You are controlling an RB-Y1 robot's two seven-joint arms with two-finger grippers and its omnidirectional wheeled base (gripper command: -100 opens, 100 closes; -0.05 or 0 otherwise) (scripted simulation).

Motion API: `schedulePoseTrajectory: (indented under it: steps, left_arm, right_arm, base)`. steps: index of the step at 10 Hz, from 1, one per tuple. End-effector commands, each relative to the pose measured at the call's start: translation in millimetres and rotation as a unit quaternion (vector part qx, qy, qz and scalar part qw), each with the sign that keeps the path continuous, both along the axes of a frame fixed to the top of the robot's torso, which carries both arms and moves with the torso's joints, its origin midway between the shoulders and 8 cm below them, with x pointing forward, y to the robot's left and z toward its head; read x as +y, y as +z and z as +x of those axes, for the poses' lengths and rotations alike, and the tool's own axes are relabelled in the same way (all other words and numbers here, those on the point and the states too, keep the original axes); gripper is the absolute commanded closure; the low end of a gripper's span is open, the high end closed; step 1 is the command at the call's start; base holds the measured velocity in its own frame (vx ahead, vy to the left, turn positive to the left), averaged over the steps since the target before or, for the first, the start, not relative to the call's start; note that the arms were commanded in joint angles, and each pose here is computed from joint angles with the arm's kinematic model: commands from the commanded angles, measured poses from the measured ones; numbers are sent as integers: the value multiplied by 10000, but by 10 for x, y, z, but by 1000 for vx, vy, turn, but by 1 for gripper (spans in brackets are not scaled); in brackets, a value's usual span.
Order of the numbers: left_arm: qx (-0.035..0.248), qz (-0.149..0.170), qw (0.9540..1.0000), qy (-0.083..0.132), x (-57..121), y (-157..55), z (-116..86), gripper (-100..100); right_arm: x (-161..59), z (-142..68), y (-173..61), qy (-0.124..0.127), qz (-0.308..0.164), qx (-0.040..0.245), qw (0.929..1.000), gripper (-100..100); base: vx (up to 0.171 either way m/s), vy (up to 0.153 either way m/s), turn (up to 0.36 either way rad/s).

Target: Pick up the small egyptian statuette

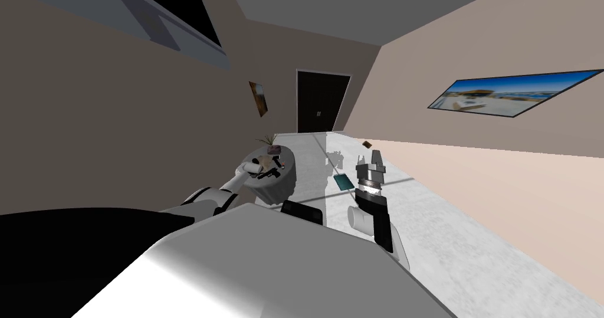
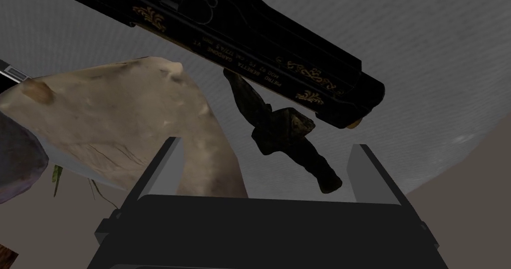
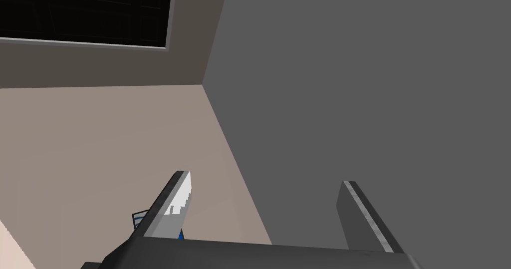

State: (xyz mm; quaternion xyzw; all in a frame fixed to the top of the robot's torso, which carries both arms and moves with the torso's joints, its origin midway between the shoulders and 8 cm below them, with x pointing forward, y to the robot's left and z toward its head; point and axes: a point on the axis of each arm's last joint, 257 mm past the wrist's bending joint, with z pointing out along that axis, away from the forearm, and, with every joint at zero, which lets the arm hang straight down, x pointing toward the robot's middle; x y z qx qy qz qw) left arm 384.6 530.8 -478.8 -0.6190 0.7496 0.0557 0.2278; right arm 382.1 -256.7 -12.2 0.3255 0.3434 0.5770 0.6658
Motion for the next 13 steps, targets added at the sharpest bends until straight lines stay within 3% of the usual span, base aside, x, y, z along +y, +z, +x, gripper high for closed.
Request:
schedulePoseTrajectory:
  steps: [1, 2, 3, 4, 8, 9, 13]
  left_arm:
    - [185, 11, 9998, 66, 62, -18, -114, -100]
    - [100, 11, 9999, 35, 42, -3, -71, -100]
    - [124, 9, 9999, 43, 46, -5, -86, 0]
    - [122, 9, 9999, 54, 30, -94, -136, -100]
    - [135, 8, 9999, 65, 9, -192, -192, -100]
    - [125, 8, 9999, 65, 7, -199, -192, 100]
    - [123, 9, 9999, 75, 14, -192, -190, 100]
  right_arm:
    - [0, 0, 0, 0, 0, 0, 10000, 0]
    - [0, 0, 0, 0, 0, 0, 10000, 0]
    - [0, 0, 0, 0, 0, 0, 10000, 0]
    - [0, 0, 0, 0, 0, 0, 10000, 0]
    - [0, 0, 0, 0, 0, 0, 10000, 0]
    - [0, 0, 0, 0, 0, 0, 10000, 0]
    - [0, 0, 0, 0, 0, 0, 10000, 0]
  base:
    - [17, -11, -20]
    - [6, -4, 0]
    - [0, 0, 0]
    - [24, 21, -14]
    - [22, 21, -10]
    - [0, 0, 0]
    - [0, 0, 0]
